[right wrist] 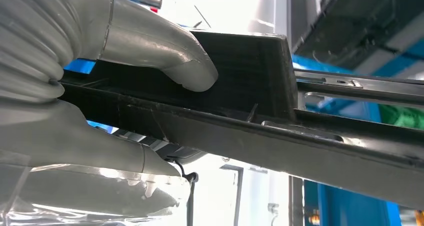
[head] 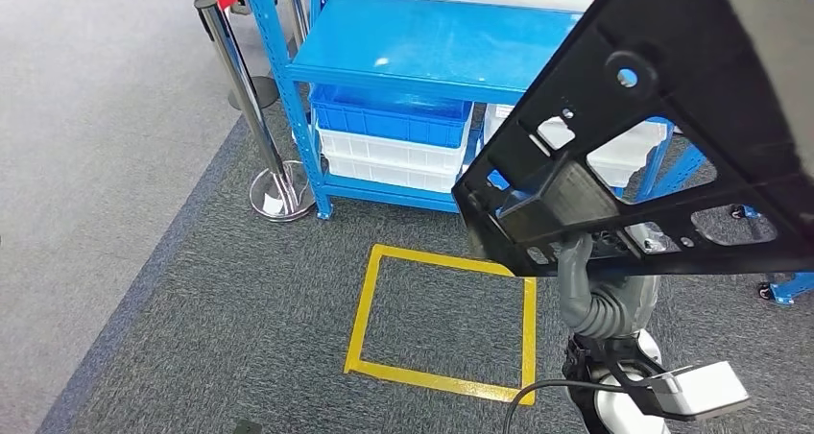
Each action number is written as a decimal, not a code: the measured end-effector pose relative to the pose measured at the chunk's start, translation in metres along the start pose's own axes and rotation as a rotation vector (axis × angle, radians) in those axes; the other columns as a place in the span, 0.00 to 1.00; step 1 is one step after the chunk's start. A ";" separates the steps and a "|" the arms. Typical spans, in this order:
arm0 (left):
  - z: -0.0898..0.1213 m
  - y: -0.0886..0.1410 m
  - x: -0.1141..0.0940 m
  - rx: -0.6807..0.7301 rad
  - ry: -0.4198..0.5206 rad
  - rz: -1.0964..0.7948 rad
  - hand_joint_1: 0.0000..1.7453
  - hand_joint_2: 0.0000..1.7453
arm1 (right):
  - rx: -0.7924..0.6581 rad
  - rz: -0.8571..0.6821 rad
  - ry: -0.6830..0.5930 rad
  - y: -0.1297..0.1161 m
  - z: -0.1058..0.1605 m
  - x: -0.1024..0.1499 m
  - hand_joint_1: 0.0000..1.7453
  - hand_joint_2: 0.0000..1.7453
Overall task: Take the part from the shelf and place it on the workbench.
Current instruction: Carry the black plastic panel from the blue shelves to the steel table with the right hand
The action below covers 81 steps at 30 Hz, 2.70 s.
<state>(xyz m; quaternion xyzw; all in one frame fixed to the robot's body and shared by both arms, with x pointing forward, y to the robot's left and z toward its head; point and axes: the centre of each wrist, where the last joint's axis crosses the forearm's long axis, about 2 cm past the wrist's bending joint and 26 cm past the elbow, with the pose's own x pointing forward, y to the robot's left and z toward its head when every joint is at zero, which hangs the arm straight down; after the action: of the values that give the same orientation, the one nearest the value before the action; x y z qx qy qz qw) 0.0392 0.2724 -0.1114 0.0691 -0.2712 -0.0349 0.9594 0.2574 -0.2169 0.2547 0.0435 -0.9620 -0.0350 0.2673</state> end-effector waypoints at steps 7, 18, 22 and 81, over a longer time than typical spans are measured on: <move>0.001 0.001 -0.002 0.011 0.005 0.015 0.00 1.00 | -0.040 0.036 0.000 -0.001 0.007 0.002 1.00 1.00; 0.000 0.004 -0.002 0.028 0.009 0.035 0.00 1.00 | -0.090 0.088 0.022 -0.006 0.019 0.003 1.00 1.00; 0.000 0.004 -0.001 0.029 0.010 0.040 0.00 1.00 | -0.110 0.109 0.025 -0.009 0.021 0.003 1.00 1.00; 0.003 -0.044 0.020 0.007 -0.026 0.057 0.00 1.00 | -0.217 0.233 0.061 -0.009 0.028 0.008 1.00 1.00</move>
<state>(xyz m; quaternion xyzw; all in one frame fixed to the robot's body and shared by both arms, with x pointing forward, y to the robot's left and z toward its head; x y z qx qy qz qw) 0.0531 0.2262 -0.1056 0.0641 -0.2854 -0.0076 0.9562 0.2368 -0.2258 0.2340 -0.0964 -0.9425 -0.1060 0.3019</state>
